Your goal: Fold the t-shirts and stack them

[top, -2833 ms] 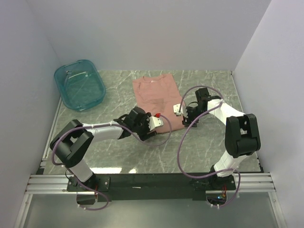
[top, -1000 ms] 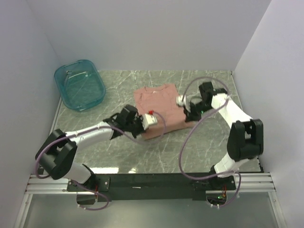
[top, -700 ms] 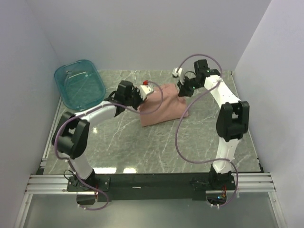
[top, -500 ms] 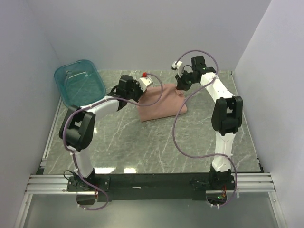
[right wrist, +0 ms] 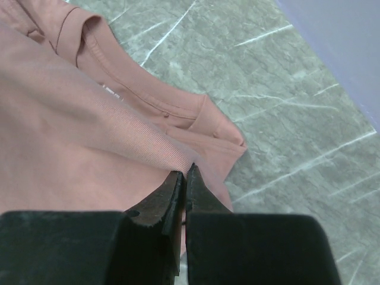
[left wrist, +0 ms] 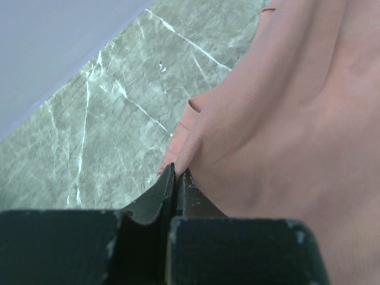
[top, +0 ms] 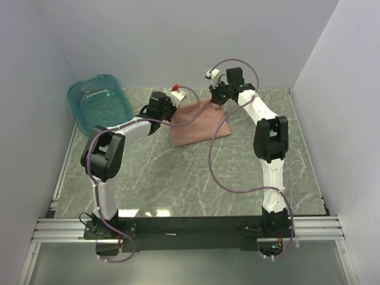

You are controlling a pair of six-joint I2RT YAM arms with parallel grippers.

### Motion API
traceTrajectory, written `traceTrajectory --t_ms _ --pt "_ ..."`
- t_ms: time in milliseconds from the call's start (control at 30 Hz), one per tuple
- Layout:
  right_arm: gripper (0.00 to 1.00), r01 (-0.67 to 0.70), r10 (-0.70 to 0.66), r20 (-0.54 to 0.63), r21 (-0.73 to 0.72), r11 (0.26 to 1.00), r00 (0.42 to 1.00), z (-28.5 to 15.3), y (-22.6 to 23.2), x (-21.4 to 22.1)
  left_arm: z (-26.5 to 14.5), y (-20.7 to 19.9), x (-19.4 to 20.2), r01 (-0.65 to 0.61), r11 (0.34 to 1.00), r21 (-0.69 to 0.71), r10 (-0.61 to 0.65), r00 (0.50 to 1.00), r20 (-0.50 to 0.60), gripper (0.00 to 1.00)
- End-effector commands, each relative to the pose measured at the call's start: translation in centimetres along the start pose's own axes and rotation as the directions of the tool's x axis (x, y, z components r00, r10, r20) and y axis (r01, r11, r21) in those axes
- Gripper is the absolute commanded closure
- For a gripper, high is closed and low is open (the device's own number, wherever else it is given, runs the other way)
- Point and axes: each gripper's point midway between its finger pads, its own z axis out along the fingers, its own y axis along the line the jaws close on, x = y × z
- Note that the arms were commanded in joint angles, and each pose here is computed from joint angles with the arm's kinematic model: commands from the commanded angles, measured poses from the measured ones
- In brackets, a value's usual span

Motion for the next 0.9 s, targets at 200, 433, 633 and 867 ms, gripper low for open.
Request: traceTrajectory --t_ms 200,433,633,867 --pt "1.00 0.003 -0.009 0.056 0.113 0.994 0.998 1.0 -1.8 -2.4 1.0 1.5 -1.2 0.033 0.998 -0.051 -0.032 0.999 0.014 0.99" --pt "0.75 -0.063 0.050 0.054 0.268 0.962 0.997 1.7 -4.0 -2.6 0.5 4.3 -0.4 0.109 0.968 -0.227 -0.119 0.992 -0.032 0.85" --pt "0.30 -0.364 0.299 0.225 0.362 0.858 0.927 -2.4 -7.1 -6.1 -2.5 9.4 -5.4 0.345 0.817 -0.462 -0.329 0.937 0.117 0.01" --pt "0.27 -0.559 0.566 0.062 -0.098 0.823 0.822 -5.2 -1.9 -1.3 -9.1 9.5 -9.3 0.620 0.696 -0.361 -0.583 0.782 0.220 0.01"
